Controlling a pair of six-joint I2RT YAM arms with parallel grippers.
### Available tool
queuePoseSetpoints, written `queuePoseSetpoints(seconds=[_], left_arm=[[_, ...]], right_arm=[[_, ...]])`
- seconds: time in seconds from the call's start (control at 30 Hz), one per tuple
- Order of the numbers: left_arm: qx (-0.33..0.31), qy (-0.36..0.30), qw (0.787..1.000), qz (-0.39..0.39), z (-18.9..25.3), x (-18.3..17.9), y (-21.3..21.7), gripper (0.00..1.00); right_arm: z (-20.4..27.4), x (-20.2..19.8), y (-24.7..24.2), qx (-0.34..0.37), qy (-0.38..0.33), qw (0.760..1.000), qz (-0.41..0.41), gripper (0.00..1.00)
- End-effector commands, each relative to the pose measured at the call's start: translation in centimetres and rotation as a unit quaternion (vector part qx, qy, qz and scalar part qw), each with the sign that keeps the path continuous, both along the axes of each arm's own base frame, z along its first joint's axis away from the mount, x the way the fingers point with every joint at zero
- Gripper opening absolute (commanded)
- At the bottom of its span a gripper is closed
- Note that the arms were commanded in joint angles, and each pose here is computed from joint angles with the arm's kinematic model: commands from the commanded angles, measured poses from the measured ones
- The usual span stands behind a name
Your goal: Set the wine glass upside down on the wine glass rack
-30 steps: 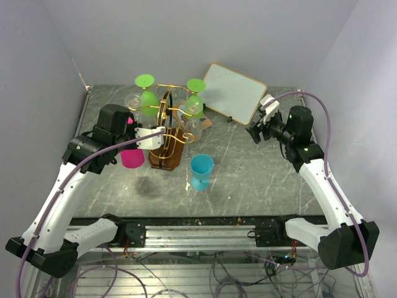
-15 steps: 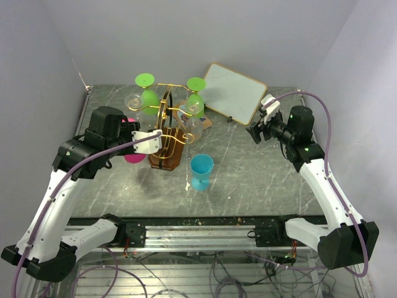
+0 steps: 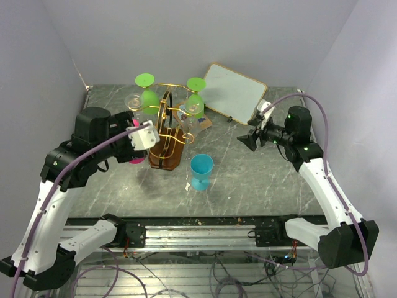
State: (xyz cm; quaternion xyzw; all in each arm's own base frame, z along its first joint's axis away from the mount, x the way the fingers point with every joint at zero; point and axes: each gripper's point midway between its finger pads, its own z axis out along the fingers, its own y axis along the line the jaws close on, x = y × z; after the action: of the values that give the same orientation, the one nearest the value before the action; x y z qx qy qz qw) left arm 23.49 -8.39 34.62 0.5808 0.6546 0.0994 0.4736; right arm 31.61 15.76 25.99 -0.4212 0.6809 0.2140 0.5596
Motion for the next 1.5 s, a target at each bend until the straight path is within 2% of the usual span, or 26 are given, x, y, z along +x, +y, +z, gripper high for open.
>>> queuePoseSetpoints(seconds=[0.0, 0.17, 0.4, 0.67, 1.0, 1.27, 1.47], left_arm=[[-0.125, -0.028, 0.990, 0.051, 3.4, 2.0, -1.2, 0.97], [-0.214, -0.068, 0.961, 0.163, 6.3, 4.9, 0.9, 0.99], [-0.241, -0.120, 0.928, 0.256, 8.5, 6.3, 4.6, 1.00], [-0.248, -0.117, 0.929, 0.248, 8.7, 6.3, 4.7, 1.00], [-0.241, -0.109, 0.935, 0.235, 8.4, 6.7, 4.2, 0.99], [-0.236, -0.101, 0.939, 0.229, 7.8, 7.0, 3.9, 1.00], [-0.234, -0.099, 0.939, 0.230, 7.9, 7.4, 3.8, 1.00]], right_arm=[[0.1, -1.6, 3.0, 0.015, 0.023, 0.998, 0.064, 0.71], [-1.5, -2.2, 6.9, -0.046, 0.038, 0.995, 0.076, 0.69], [-4.4, -3.8, 10.8, -0.098, 0.092, 0.987, 0.089, 0.63], [-7.1, -5.4, 11.9, -0.140, 0.108, 0.979, 0.103, 0.61], [-9.0, -4.9, 11.4, -0.180, 0.121, 0.973, 0.074, 0.56], [-10.3, -5.4, 9.9, -0.221, 0.151, 0.962, 0.062, 0.40], [-9.5, -5.8, 8.7, -0.224, 0.135, 0.964, 0.047, 0.23]])
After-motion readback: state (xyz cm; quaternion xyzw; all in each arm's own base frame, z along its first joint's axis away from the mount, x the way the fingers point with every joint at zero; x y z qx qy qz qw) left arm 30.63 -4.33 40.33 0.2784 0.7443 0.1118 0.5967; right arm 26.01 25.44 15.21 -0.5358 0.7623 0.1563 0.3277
